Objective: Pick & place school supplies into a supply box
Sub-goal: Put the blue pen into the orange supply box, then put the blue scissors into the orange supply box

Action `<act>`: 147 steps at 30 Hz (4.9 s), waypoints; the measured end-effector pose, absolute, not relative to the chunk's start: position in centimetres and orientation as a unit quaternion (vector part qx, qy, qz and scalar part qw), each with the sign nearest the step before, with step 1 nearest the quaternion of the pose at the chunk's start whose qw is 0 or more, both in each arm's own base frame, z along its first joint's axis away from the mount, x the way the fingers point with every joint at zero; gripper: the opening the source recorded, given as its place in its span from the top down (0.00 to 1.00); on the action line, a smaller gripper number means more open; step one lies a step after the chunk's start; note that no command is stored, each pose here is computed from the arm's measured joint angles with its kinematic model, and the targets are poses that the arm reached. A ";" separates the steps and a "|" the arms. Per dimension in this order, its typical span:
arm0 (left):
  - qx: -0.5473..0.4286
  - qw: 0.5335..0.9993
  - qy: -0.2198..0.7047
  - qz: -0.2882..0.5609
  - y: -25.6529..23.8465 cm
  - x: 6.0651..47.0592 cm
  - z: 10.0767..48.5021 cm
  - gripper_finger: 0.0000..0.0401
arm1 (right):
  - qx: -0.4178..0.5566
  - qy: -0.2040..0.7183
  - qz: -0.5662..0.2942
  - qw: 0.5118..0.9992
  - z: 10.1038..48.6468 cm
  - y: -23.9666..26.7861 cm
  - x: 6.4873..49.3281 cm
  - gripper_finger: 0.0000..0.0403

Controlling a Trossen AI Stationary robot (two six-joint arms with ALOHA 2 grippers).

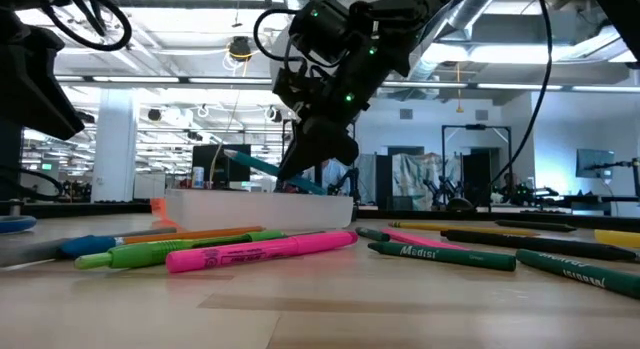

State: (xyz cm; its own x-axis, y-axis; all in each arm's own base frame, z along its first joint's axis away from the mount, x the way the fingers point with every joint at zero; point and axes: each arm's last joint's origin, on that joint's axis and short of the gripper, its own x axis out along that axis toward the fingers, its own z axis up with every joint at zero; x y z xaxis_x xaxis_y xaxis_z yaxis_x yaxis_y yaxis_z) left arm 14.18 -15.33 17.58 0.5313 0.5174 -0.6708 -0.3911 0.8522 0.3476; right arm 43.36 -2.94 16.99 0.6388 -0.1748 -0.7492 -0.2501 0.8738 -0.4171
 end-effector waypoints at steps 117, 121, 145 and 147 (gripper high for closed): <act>-0.331 0.683 0.457 0.463 -13.6 13.2 13.6 0.66 | -0.134 0.236 -0.009 0.962 24.2 2.0 21.4 0.71; -0.328 0.677 0.472 0.459 -13.6 13.1 13.7 0.66 | -0.134 0.237 -0.009 0.962 24.2 2.0 21.4 0.71; -0.303 0.680 0.492 0.452 -13.8 13.2 14.3 0.66 | -0.123 0.253 -0.010 0.960 24.0 2.0 21.3 0.71; -0.302 0.679 0.493 0.452 -13.6 13.0 14.0 0.66 | -0.122 0.254 -0.010 0.959 23.9 2.0 21.3 0.71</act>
